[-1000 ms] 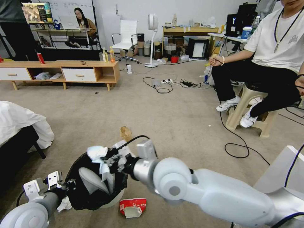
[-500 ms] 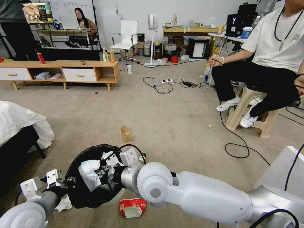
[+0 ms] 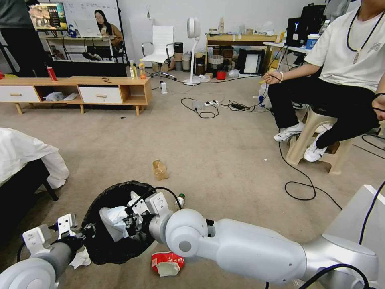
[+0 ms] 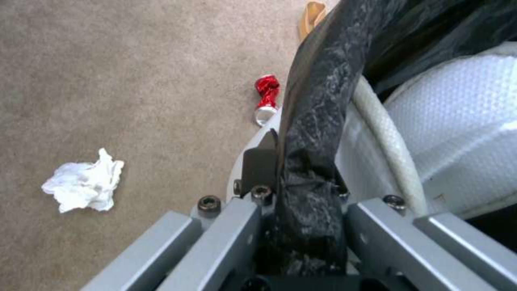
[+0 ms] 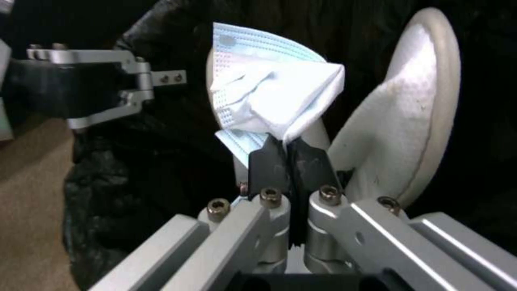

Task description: Pick up the trash bin and place the garbage on the floor into it.

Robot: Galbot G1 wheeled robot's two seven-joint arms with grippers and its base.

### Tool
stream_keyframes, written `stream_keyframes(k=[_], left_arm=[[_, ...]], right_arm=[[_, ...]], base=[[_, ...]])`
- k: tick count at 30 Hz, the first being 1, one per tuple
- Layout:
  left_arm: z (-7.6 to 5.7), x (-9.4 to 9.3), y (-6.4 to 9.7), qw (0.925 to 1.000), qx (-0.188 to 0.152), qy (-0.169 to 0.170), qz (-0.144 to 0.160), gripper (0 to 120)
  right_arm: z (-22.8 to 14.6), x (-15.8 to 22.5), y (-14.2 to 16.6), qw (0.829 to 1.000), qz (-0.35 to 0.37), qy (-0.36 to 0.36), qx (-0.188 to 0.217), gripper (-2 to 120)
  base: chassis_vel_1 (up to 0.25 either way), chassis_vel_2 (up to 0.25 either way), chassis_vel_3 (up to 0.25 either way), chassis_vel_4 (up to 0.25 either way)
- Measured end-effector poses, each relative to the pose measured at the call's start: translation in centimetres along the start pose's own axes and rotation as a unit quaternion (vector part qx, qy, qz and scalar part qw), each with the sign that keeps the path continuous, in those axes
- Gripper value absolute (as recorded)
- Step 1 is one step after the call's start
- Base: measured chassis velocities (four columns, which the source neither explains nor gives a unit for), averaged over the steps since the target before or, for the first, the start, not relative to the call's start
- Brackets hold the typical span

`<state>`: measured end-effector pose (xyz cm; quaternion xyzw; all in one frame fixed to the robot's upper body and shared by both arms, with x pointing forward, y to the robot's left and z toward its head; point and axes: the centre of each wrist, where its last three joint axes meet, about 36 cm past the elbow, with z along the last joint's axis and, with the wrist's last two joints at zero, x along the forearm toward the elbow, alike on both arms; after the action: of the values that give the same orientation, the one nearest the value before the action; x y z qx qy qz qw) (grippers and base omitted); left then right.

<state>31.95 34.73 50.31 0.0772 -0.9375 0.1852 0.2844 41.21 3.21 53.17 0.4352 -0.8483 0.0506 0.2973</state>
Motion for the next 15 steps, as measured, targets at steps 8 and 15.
stream_keyframes(k=[8,15], left_arm=[[0.1,0.2,-0.1,1.0000,-0.001,0.000,0.003,2],[0.1,0.2,0.0,1.0000,0.000,0.000,0.003,2]], right_arm=[[0.8,-0.6,-0.3,1.000,0.009,0.006,-0.003,0],[1.3,-0.6,-0.3,1.000,0.009,0.008,-0.007,11]], base=[[0.000,0.000,0.000,0.000],[0.000,0.000,0.000,0.000]])
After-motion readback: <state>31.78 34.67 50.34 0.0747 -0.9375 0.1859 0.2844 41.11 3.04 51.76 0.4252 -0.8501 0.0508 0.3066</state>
